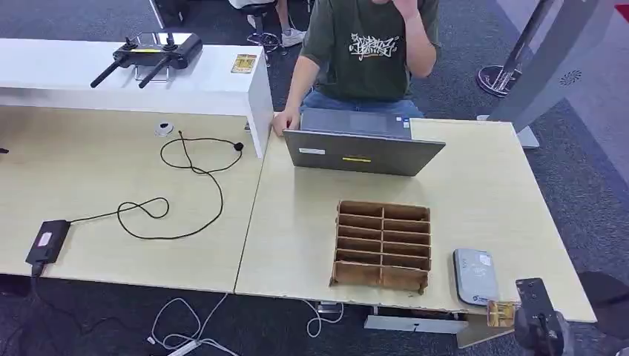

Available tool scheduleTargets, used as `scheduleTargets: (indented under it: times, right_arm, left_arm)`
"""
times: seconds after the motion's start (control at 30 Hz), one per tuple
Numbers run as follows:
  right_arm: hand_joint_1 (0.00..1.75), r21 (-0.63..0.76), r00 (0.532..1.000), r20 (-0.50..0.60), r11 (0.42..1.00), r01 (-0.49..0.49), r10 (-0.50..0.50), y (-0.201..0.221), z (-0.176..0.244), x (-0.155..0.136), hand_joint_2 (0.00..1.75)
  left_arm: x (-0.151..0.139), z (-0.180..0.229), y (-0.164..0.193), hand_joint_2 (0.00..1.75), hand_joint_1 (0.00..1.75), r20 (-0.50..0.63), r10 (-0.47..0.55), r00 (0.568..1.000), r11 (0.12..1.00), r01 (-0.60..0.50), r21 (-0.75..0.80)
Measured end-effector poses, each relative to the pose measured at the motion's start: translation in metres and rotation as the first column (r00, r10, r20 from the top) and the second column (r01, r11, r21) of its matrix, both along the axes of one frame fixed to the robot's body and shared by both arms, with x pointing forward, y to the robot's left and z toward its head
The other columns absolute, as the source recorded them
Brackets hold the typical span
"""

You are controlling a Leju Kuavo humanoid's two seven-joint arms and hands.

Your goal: Pass the card to the sensor for recognition and then transmit it.

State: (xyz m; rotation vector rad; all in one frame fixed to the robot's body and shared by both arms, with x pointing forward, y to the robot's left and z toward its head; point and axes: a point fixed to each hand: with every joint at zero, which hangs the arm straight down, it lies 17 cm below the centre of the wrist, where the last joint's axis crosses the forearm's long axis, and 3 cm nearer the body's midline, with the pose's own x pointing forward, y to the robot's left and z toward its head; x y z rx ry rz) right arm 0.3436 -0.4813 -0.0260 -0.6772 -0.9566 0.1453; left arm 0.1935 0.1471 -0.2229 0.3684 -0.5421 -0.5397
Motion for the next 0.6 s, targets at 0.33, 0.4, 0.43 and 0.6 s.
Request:
scheduleTargets:
  times: [0.33, 0.4, 0.43, 0.6]
  right_arm:
    - [1.75, -0.104, 0.912, 0.398, 0.983, 0.153, -0.099, -0.019, 0.111, 0.017, 1.75]
    - [1.75, -0.11, 0.879, 0.467, 0.979, 0.17, -0.099, -0.019, 0.134, 0.018, 1.75]
    - [1.75, -0.111, 0.865, 0.492, 0.978, 0.175, -0.099, -0.018, 0.143, 0.018, 1.75]
    - [1.75, -0.115, 0.834, 0.547, 0.98, 0.16, -0.072, -0.009, 0.166, 0.018, 1.75]
  left_arm:
    - [0.008, 0.005, -0.008, 0.0, 0.0, 0.058, -0.014, 0.998, 0.999, 0.016, -0.031]
    - [0.007, 0.005, -0.008, 0.0, 0.0, 0.057, -0.009, 0.998, 0.999, 0.011, -0.033]
    - [0.007, 0.005, -0.007, 0.0, 0.0, 0.056, -0.008, 0.998, 0.999, 0.01, -0.033]
    - [0.005, 0.004, -0.006, 0.0, 0.0, 0.051, -0.005, 0.999, 1.0, 0.007, -0.031]
